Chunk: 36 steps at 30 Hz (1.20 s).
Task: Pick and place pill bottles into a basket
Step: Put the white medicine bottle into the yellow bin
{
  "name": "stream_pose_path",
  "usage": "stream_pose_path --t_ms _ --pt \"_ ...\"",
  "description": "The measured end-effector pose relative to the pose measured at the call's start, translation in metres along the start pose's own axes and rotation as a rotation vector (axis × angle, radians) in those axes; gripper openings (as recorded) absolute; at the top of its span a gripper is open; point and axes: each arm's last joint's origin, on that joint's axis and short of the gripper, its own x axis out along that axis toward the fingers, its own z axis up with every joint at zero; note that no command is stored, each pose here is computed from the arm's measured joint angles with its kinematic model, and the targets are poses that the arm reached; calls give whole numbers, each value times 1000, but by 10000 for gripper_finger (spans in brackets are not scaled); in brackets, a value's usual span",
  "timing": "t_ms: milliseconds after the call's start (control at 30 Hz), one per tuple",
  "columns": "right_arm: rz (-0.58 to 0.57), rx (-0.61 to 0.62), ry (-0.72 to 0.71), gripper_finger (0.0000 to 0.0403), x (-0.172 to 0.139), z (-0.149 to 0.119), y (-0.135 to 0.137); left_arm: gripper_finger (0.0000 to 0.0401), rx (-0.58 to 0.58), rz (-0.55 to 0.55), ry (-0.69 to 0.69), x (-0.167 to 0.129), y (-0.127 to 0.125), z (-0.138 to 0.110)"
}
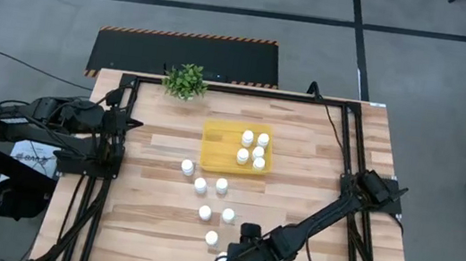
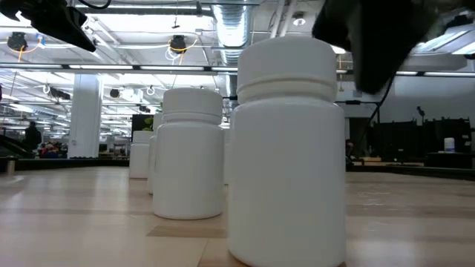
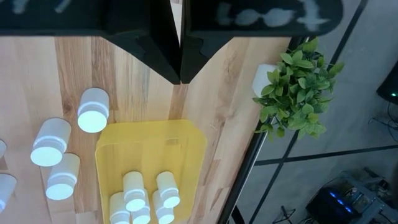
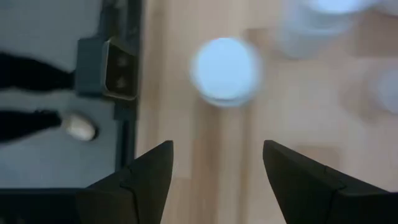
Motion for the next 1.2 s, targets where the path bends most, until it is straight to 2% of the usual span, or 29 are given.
stream_pose_path --t_ms 200,567,1200 --pt "23 -129 40 240 20 -1 -2 0 0 0 0 0 0 0" --pt "-2 -168 46 240 28 4 -16 0 4 -1 9 0 0 -1" --pt "38 -264 -59 240 28 14 -11 0 3 -1 9 0 0 -1"
